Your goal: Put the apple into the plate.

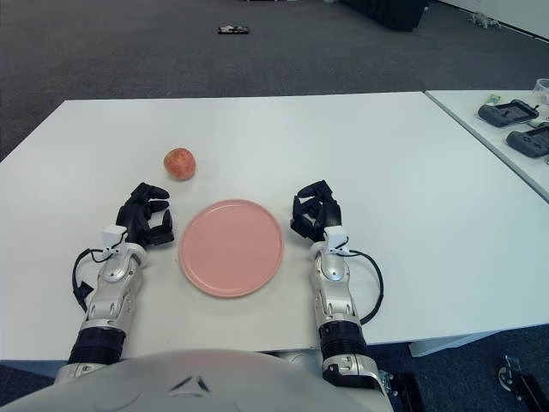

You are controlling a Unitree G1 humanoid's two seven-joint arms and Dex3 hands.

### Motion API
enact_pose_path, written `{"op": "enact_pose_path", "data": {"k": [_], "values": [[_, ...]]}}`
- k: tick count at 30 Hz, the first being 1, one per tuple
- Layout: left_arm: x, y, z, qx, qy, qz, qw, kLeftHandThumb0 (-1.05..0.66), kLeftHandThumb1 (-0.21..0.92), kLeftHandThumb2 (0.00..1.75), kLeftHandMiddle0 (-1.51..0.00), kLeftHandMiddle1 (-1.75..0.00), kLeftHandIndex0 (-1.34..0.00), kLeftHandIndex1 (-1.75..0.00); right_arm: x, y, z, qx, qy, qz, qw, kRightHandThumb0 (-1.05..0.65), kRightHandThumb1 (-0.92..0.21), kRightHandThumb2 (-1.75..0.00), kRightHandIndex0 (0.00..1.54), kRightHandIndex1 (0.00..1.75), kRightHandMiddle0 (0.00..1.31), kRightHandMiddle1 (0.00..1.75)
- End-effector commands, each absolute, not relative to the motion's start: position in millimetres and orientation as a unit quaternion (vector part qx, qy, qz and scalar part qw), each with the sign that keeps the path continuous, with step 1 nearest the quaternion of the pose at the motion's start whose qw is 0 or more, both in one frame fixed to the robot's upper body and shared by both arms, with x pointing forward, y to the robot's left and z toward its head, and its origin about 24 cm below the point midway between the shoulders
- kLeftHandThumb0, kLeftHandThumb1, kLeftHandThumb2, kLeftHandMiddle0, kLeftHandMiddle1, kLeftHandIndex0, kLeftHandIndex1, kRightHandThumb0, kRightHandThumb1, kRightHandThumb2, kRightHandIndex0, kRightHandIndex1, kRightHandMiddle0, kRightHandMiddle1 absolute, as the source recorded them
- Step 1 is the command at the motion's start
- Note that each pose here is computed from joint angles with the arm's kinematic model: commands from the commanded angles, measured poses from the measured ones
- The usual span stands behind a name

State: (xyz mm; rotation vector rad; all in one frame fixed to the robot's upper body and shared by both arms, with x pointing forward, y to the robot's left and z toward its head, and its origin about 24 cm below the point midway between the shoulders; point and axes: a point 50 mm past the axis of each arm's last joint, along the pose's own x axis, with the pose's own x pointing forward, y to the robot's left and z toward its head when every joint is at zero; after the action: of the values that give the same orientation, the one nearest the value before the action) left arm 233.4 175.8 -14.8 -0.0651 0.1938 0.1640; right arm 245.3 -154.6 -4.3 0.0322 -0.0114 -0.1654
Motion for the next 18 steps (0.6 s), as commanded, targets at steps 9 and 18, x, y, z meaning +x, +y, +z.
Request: {"op": "enact_pose_path", "data": {"k": [9,18], "values": [[227.7,180.2,-25.0,-0.03,0.129,0.096,0.986,-0.01,0.14,1.52,-0.7,-1.75,-0.56,-1.71,243.7,-154.9,-8.4,0.019,0.011,-0.093,0.995,-0.39,-0.62,-0.94,0.56,1.61,0.38,1.75],[244.6,189.8,-1.7,-0.003,0.083,0.113,0.99,-0.01,0.29,1.35,-0.62,-1.7,-0.43,-1.75,244.1,-153.7,-8.8,0.02,0.008,-0.09,0.996,-0.4,-0.61,-0.95,0.56,1.64,0.38,1.75]]}}
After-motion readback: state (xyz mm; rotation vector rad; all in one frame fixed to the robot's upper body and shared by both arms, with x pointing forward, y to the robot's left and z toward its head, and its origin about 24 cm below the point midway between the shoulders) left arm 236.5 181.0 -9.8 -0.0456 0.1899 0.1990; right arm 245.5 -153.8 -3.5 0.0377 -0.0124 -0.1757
